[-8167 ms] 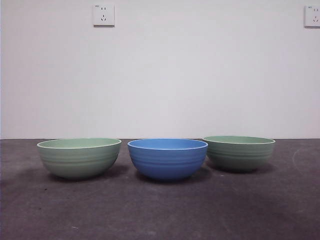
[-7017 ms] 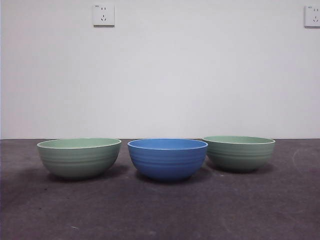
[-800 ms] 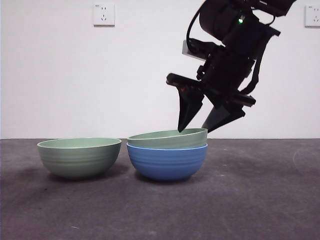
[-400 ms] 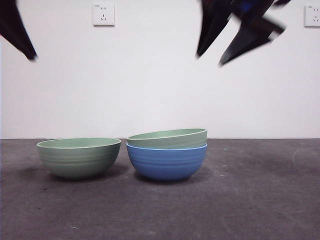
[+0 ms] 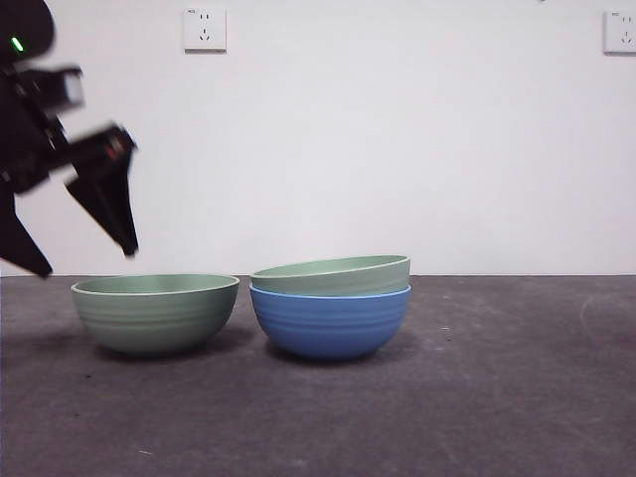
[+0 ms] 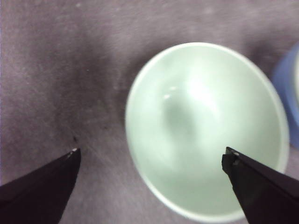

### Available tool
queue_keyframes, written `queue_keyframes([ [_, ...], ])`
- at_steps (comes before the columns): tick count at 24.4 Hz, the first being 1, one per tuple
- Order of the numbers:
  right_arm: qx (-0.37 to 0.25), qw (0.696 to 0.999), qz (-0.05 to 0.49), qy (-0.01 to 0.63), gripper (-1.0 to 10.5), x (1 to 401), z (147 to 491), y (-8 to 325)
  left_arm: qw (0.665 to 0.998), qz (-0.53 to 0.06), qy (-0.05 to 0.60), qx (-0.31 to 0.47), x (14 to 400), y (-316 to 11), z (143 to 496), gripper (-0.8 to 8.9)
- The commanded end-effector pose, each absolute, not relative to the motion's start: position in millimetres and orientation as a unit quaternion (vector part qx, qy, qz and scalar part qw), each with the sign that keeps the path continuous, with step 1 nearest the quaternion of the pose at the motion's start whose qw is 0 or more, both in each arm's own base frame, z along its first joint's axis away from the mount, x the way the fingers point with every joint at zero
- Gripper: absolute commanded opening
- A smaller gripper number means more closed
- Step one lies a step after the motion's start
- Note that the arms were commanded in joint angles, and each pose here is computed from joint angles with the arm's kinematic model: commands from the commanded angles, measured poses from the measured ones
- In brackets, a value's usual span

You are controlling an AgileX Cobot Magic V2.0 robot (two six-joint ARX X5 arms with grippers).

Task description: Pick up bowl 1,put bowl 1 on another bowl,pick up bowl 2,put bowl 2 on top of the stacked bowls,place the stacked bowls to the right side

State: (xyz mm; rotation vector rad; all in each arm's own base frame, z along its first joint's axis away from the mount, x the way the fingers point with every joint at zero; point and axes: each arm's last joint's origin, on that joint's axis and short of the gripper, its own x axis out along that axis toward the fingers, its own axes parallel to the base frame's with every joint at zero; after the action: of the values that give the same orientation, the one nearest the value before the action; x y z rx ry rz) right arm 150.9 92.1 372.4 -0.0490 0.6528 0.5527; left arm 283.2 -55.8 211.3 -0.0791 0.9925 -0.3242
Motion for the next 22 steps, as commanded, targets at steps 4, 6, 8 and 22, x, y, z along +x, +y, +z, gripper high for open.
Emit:
queue_keyframes([
  [4, -0.017, 0.913, 0.267, 0.309, 2.5, 130.2, 378.4, 79.8, 0.859, -0.132, 0.492, -0.046, 301.1, -61.1, 192.5, 5.60],
  [6, -0.016, 0.913, 0.267, 0.307, 2.5, 126.8, 379.4, 77.8, 0.860, -0.132, 0.491, -0.048, 302.8, -61.7, 190.7, 5.00],
  [8, -0.008, 0.913, 0.264, 0.310, 2.5, 123.6, 379.7, 75.9, 0.861, -0.134, 0.488, -0.049, 303.6, -62.0, 190.8, 1.87],
  [22, -0.010, 0.911, 0.263, 0.318, 2.5, 122.3, 378.5, 75.1, 0.861, -0.124, 0.489, -0.069, 304.1, -62.2, 191.9, -0.08],
])
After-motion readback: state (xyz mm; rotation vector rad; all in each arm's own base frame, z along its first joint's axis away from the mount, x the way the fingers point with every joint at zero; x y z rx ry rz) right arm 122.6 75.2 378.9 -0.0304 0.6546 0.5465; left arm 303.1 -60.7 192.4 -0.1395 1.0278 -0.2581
